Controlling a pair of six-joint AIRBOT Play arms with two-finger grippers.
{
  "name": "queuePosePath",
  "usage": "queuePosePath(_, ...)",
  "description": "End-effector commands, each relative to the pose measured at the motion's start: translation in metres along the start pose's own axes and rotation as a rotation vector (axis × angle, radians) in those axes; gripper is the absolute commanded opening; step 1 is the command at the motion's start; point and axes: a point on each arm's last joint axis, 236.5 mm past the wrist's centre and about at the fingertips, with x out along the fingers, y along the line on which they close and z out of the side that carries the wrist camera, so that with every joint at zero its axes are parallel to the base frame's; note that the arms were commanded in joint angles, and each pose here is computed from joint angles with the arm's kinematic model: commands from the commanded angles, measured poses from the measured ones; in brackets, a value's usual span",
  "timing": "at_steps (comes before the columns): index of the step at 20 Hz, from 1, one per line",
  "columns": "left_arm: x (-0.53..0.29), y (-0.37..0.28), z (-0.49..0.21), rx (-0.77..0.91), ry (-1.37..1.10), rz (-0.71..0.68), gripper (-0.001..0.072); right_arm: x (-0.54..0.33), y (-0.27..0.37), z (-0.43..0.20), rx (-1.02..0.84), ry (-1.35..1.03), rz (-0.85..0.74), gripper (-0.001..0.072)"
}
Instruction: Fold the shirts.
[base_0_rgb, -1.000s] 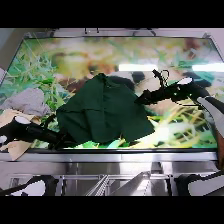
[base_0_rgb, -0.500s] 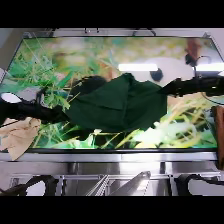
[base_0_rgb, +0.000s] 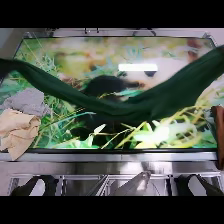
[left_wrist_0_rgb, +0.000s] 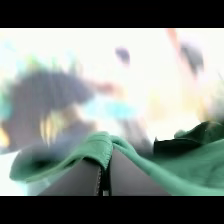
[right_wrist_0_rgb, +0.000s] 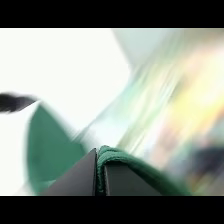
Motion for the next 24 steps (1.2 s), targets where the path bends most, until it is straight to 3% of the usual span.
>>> queuePosePath(1,-0.075,-0.036,0.060,0.178,-0.261,0.171,0.0021,-0.035,0.066,0.077,-0.301,-0.365,-0.223,0.0020)
queuePosePath(5,-0.088,-0.050,0.071,0.263,-0.267,0.212,0.0020,-0.043,0.102,0.098,-0.493,-0.453,-0.296,0.0020)
queuePosePath(9,-0.117,-0.035,0.087,0.328,-0.248,0.415,0.0021,-0.049,0.096,0.106,-0.571,-0.430,-0.431,0.0019)
queuePosePath(13,-0.108,-0.072,0.087,0.396,-0.203,0.275,0.0021,-0.049,0.086,0.099,-0.569,-0.390,-0.476,0.0019)
queuePosePath(15,-0.109,-0.072,0.096,0.413,-0.212,0.288,0.0021,-0.054,0.078,0.102,-0.586,-0.393,-0.521,0.0020)
queuePosePath(18,-0.064,-0.032,0.079,0.358,-0.047,0.295,0.0022,-0.050,0.026,0.089,-0.420,-0.294,-0.501,0.0019)
queuePosePath(20,-0.001,0.000,0.046,0.287,0.139,0.207,0.0022,-0.039,-0.014,0.072,-0.299,-0.215,-0.440,0.0020)
queuePosePath(24,0.116,0.091,-0.021,0.166,0.400,0.142,0.0021,0.009,-0.142,-0.005,-0.051,0.043,-0.399,0.0020)
